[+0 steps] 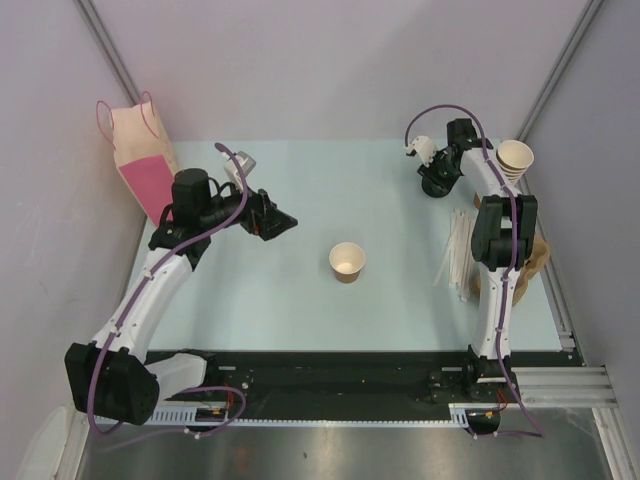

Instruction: Pack the takeout coffee

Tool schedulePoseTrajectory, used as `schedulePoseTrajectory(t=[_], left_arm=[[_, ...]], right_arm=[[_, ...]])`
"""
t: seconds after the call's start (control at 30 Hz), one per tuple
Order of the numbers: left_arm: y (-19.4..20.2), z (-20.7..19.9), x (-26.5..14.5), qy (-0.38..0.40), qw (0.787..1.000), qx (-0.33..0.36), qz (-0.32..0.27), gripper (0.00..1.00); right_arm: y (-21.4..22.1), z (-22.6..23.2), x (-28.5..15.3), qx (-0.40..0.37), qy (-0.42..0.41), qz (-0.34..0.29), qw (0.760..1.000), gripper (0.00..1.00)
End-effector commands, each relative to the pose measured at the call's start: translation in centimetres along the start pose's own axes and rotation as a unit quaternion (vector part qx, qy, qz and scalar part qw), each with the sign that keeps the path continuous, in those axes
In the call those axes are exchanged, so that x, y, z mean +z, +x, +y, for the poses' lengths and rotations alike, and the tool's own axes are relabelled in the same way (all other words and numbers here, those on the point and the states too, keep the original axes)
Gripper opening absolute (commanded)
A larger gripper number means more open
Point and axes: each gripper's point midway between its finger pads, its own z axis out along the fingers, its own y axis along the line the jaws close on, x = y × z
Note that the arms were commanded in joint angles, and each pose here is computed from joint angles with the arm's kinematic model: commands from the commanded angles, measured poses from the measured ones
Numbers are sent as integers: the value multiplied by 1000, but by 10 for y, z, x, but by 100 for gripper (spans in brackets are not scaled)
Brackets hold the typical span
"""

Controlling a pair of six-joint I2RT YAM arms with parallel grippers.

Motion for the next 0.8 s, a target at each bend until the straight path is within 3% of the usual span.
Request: schedulePoseTrajectory(t=[0.0,0.27,0.43,0.77], left_arm=[[-4,-1,1,7,1000,8,-9,99],[-4,0,0,5,1000,5,-11,100],[-5,-1,0,5,1000,6,-13,100],[-6,-3,-1,8,1000,5,-14,100]], right_arm=[[-8,-17,-3,-12,22,-13,1000,35],[-10,-15,-9,-17,18,-15,1000,26],[-17,-17,-20,-21,19,-26,999,1],[-31,-19,-42,-31,28,-40,998,0]])
